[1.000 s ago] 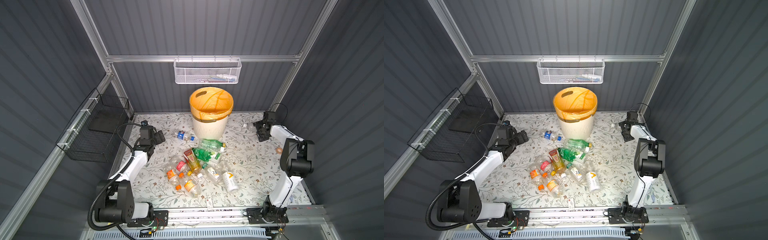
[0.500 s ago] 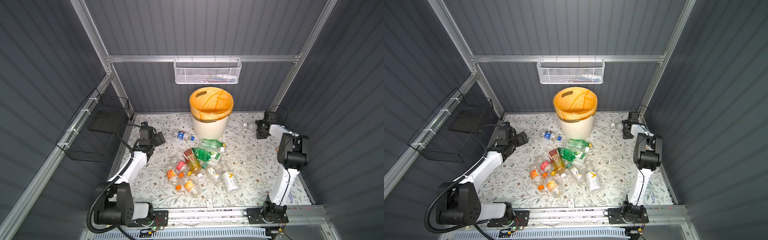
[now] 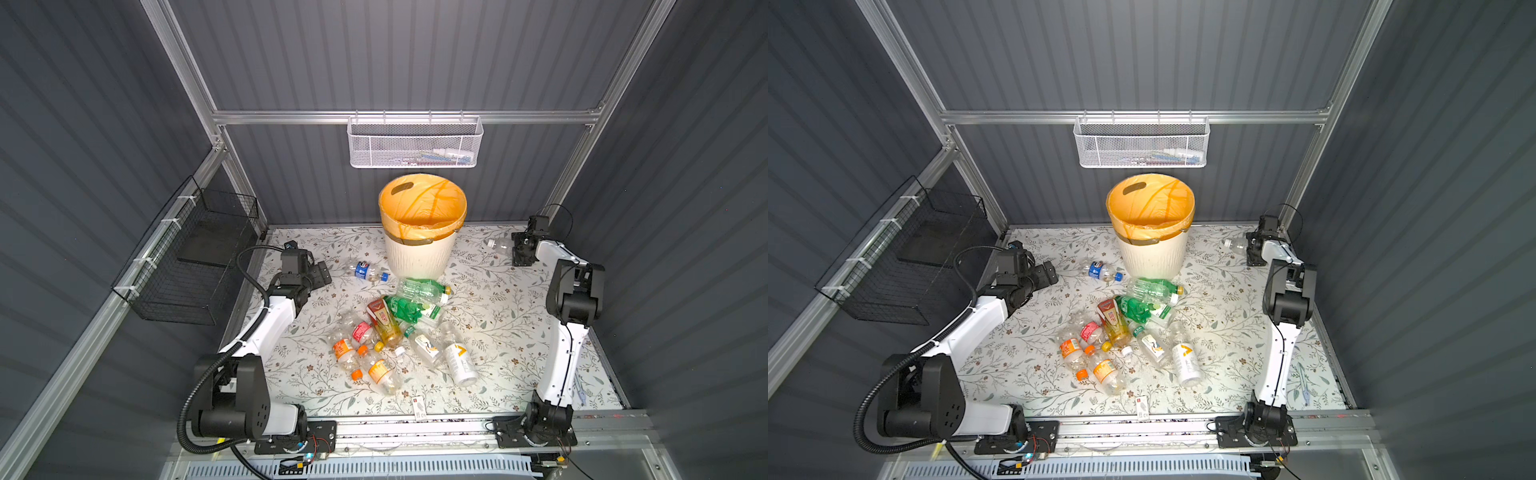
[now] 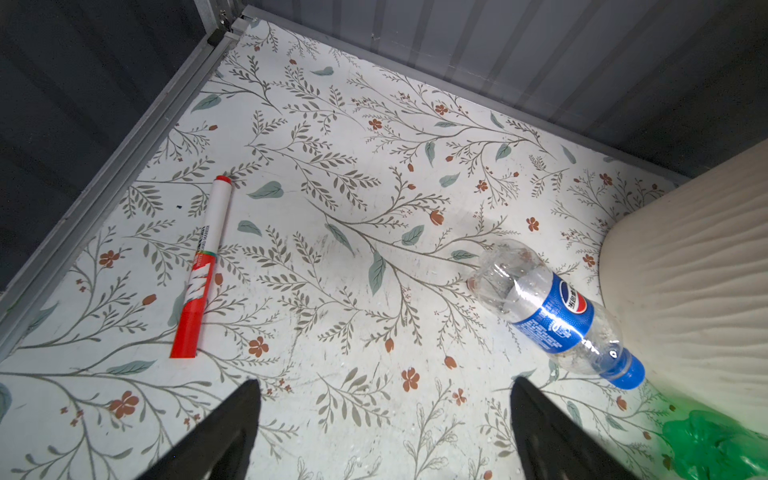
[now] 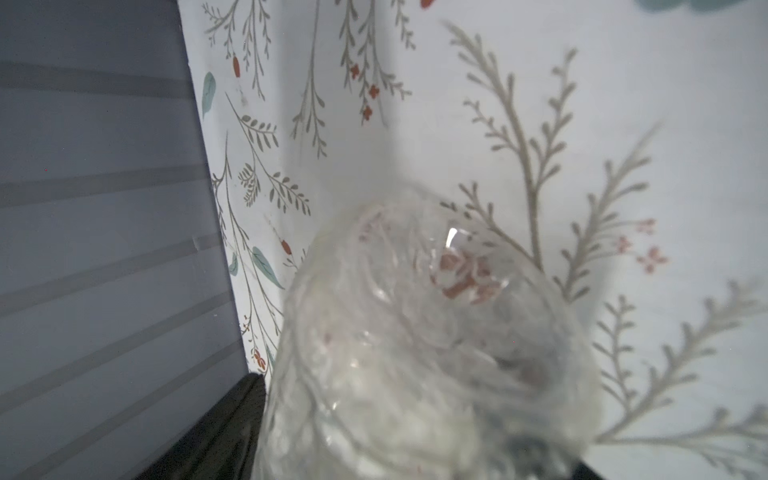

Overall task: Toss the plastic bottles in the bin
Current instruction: 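Grasp the clear bottle with the right gripper while the left gripper advances, then lift the clear bottle with the right gripper over the bin and release it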

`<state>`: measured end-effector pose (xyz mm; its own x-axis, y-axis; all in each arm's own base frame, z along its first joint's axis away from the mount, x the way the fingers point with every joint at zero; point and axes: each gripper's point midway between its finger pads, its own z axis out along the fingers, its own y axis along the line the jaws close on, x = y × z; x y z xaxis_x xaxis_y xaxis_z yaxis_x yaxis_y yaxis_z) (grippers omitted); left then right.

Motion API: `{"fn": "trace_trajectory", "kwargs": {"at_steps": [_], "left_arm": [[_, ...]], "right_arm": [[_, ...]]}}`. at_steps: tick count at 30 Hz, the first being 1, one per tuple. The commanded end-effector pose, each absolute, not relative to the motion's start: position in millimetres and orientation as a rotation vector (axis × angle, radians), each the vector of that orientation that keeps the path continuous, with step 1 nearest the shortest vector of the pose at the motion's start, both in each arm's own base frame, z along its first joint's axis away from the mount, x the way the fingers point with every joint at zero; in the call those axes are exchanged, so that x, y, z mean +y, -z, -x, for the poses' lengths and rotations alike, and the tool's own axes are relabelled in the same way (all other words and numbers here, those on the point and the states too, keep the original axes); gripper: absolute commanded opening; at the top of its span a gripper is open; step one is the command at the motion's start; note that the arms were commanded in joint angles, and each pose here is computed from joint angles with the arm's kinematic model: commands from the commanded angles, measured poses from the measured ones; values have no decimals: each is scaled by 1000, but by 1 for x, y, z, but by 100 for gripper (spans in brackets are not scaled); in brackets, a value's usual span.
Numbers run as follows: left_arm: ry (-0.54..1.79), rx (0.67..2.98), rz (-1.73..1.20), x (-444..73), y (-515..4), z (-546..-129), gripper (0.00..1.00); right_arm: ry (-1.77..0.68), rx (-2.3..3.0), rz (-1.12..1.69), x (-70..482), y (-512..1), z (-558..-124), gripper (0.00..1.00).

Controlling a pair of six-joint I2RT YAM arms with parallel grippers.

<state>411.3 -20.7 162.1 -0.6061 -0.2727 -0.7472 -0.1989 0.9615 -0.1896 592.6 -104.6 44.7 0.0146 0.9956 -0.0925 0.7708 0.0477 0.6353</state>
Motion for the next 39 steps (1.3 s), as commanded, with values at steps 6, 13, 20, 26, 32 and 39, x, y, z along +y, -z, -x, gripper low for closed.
{"fn": "trace_trajectory", "kwargs": {"at_steps": [6, 13, 20, 26, 32, 39], "left_arm": [[129, 2252, 302, -25, -166, -417, 94], [149, 2255, 300, -28, -157, -414, 93], [206, 2268, 307, -35, -142, -412, 93], [279, 2270, 304, -46, -140, -413, 92], [349, 2271, 306, -63, -138, -417, 92], [403, 2281, 288, -88, -135, -417, 92]], "right_arm": [[-520, 1921, -1665, -111, -59, -578, 59], [-553, 1965, -1478, -100, -112, -535, 58], [-571, 2058, -1376, -73, -120, -448, 59], [-560, 2185, -1321, -48, -95, -368, 59], [-551, 2263, -1253, -35, -94, -333, 58], [-679, 2165, -984, 12, -229, -390, 56]]}}
